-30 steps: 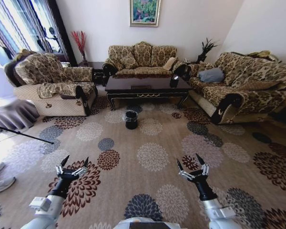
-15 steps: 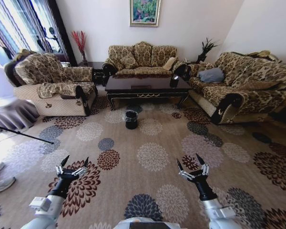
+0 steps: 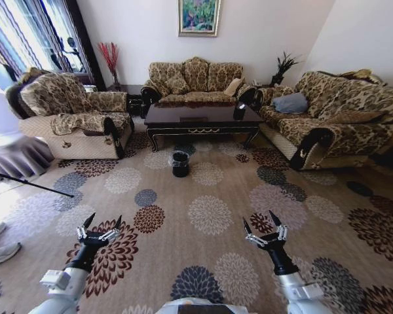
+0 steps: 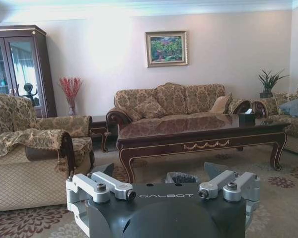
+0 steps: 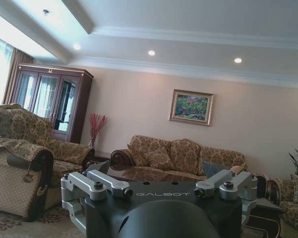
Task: Move to the front of the table and pick up the trash from the floor, then place it into the trash bin.
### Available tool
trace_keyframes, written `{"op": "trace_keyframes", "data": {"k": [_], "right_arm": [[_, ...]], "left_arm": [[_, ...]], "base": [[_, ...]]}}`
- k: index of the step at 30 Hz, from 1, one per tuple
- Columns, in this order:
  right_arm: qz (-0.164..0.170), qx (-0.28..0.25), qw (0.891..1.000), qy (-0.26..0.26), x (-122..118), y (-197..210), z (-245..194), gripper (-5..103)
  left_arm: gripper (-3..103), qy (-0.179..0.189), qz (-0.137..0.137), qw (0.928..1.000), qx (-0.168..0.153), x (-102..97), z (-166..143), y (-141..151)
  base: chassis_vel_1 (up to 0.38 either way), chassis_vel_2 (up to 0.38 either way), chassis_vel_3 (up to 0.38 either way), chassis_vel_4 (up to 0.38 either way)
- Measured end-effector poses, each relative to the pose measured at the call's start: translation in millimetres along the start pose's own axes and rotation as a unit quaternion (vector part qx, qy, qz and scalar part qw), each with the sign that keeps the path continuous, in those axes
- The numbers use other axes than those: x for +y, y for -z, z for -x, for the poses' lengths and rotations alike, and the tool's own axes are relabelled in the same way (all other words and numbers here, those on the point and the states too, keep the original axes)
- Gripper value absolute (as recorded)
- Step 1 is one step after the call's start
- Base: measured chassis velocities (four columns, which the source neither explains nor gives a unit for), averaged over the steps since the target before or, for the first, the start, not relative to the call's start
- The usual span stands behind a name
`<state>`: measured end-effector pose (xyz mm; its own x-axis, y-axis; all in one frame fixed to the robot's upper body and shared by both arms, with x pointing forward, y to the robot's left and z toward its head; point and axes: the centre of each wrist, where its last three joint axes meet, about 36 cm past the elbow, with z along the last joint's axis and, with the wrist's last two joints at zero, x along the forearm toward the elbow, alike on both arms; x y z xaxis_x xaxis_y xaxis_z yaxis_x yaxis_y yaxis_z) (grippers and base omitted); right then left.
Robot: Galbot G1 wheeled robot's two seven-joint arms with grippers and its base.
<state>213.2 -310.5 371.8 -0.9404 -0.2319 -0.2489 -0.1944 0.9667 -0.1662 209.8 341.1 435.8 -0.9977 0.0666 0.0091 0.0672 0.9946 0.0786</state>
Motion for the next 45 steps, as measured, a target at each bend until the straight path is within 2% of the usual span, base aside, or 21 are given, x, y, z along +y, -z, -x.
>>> {"op": "trace_keyframes", "data": {"k": [45], "right_arm": [[0.000,0.000,1.000,0.000,0.0,0.0,0.0,100]], "left_arm": [[100,0.000,0.000,1.0000,0.000,0.0,0.0,0.0]], "base": [[0.000,0.000,0.000,0.000]]}}
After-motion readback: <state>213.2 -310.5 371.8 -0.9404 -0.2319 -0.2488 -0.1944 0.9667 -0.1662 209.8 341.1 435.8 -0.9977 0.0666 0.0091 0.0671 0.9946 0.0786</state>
